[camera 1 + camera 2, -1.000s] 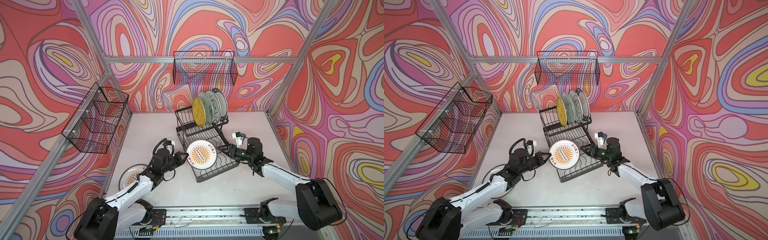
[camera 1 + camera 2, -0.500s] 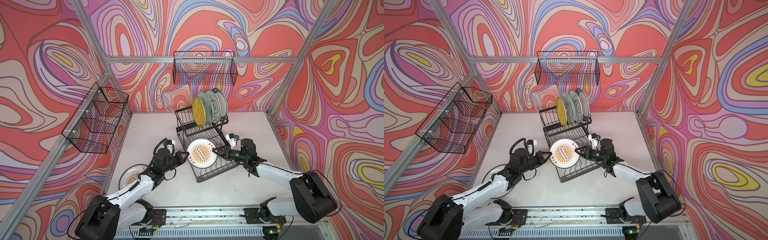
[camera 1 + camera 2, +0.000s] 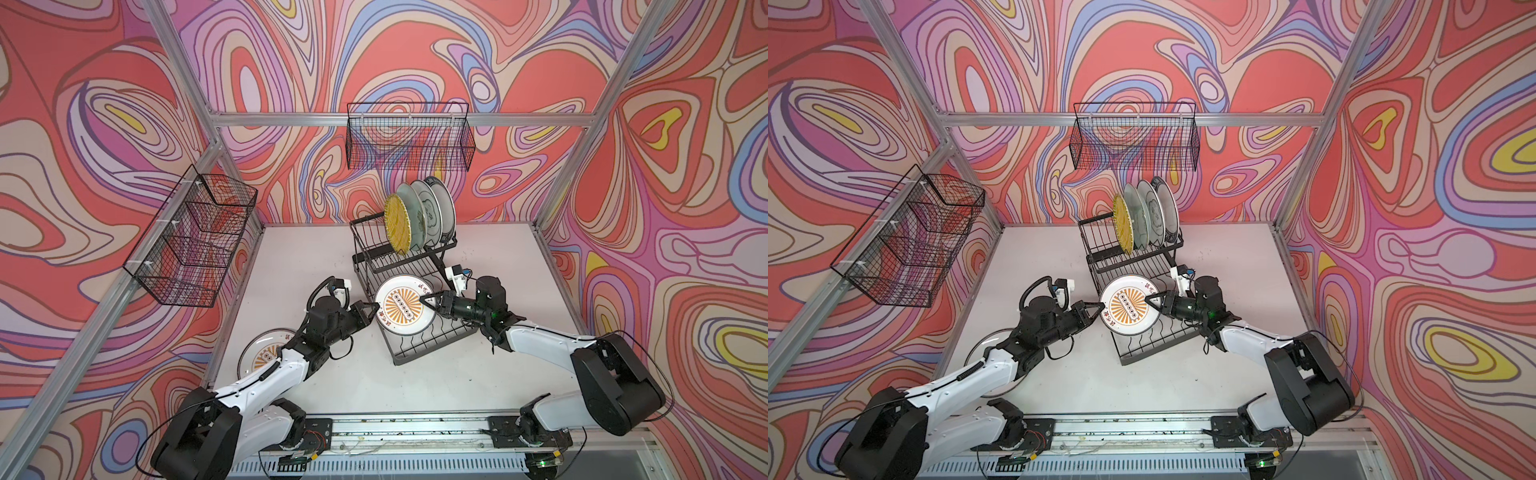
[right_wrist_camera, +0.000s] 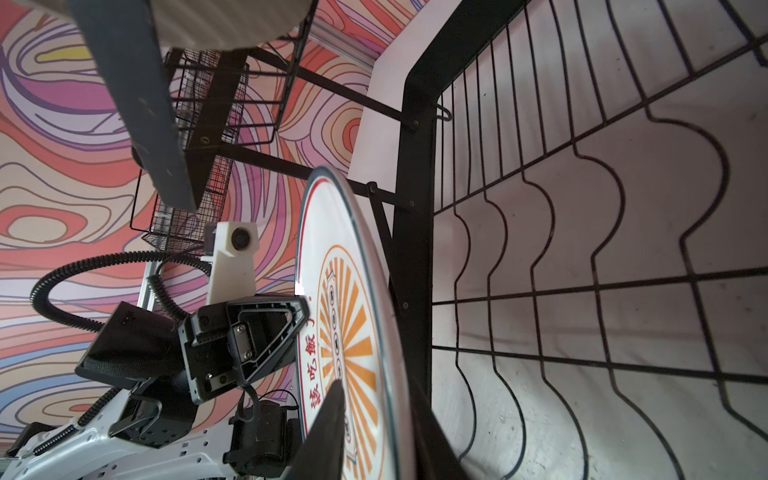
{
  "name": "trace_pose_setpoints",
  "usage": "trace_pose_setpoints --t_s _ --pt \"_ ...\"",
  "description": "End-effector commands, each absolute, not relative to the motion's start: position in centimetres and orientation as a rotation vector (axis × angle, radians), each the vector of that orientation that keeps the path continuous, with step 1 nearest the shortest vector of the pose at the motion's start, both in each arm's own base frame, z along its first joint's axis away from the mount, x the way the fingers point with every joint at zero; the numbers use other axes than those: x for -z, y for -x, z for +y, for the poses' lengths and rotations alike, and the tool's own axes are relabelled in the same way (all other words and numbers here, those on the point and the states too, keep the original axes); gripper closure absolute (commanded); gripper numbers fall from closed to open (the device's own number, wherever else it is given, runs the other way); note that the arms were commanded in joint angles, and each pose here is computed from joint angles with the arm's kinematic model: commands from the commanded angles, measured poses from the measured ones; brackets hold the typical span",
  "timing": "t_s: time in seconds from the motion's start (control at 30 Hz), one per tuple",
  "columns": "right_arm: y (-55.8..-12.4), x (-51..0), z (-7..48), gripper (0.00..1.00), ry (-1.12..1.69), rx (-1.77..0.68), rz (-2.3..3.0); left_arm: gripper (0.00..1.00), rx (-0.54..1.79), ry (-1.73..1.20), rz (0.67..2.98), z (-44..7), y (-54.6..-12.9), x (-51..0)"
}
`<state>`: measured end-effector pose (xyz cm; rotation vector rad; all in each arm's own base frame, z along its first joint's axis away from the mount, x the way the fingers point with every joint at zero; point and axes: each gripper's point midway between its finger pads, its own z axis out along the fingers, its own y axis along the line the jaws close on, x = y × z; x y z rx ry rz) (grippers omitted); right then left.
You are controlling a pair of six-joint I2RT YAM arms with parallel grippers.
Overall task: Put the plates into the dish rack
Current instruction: 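Hold the sunburst plate with the left gripper while the right gripper grasps its rim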
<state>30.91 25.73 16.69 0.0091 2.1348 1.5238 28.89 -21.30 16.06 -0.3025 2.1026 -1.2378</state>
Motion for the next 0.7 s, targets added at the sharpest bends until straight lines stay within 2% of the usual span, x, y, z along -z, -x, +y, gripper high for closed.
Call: trace_pose_setpoints --t_s 0.0,0.2,0.33,0.6,0.67 --pt "-30.65 -18.84 26.73 0.8 0.061 -1.584 2.057 1.0 1.277 0.269 2.061 -21.93 -28.92 -17.15" --pt "-30.55 -18.91 26.72 0.89 0.067 -1.582 2.057 1.0 1.277 0.267 2.065 -22.04 -28.92 -17.12" --pt "-30.5 -18.86 26.78 0.99 0.071 -1.58 2.061 1.0 1.279 0.265 2.07 -22.13 -28.87 -17.09" --pt "-30.63 -19.12 26.67 1.0 0.063 -1.573 2.057 1.0 1.249 0.251 2.114 -22.19 -28.81 -16.91" --pt "-30.61 -19.11 26.52 1.0 0.061 -1.559 2.059 0.92 1.225 0.246 2.144 -22.15 -28.78 -16.8"
